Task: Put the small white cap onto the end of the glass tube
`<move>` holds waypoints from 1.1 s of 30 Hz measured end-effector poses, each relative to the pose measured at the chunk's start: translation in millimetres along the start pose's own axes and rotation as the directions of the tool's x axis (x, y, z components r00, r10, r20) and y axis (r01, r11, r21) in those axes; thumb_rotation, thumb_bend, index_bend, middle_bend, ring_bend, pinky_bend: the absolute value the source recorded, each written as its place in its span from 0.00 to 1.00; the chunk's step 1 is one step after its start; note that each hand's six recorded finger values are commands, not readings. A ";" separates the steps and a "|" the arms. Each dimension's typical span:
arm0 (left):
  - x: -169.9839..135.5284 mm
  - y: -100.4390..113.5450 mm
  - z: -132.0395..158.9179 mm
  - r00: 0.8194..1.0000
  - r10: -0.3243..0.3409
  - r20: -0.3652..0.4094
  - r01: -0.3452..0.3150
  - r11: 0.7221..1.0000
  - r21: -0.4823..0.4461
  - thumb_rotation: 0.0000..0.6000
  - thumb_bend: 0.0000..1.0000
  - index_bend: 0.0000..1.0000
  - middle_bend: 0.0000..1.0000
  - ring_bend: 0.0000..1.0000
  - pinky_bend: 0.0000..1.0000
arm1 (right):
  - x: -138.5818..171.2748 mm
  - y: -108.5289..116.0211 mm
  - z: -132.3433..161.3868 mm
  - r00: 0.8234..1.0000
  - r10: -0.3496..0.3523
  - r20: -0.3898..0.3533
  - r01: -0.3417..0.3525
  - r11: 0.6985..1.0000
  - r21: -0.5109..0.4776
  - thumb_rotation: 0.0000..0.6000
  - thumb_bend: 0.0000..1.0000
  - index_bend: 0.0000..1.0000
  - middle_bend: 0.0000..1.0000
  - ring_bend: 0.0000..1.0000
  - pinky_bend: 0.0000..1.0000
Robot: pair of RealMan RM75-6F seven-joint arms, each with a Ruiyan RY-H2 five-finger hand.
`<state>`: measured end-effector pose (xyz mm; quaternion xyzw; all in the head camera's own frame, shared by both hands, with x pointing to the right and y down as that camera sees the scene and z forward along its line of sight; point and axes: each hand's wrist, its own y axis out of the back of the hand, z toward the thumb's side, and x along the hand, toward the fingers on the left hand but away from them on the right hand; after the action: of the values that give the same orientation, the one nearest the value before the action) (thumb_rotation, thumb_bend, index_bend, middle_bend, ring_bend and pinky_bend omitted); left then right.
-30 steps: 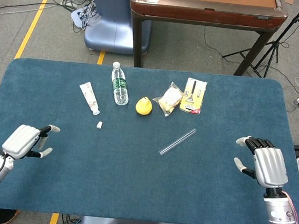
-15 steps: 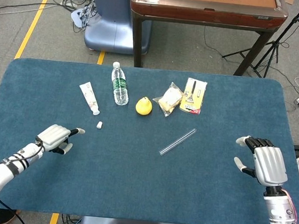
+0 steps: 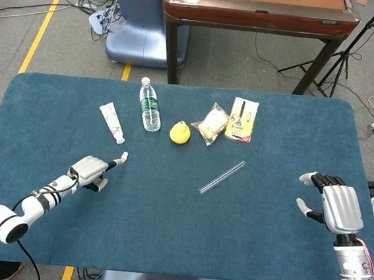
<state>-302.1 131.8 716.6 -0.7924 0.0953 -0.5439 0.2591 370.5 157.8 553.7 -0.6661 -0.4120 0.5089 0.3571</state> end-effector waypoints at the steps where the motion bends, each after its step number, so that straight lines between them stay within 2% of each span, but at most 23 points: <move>1: 1.7 -1.0 0.9 1.000 -0.008 -0.001 0.008 1.000 0.003 1.00 0.55 0.00 1.00 1.00 1.00 | -0.1 -0.5 -0.3 1.000 0.001 0.001 -0.001 1.000 -0.002 1.00 0.24 0.40 0.44 0.43 0.40; 13: 22.1 -11.5 1.2 0.998 -0.051 -0.033 0.050 0.998 -0.023 1.00 0.55 0.00 1.00 1.00 1.00 | 3.5 -2.7 -9.0 1.000 0.001 0.025 -0.001 1.000 -0.011 1.00 0.24 0.40 0.44 0.44 0.40; 33: 35.9 -5.8 -7.4 0.995 -0.062 -0.076 0.061 0.998 -0.015 1.00 0.55 0.02 1.00 1.00 1.00 | 11.9 -2.6 -18.3 0.999 -0.002 0.053 0.003 1.000 -0.022 1.00 0.24 0.40 0.44 0.45 0.40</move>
<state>-295.6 118.9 750.8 -0.7752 0.0840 -0.5810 0.2333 389.5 168.7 555.6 -0.6557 -0.4277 0.5216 0.3393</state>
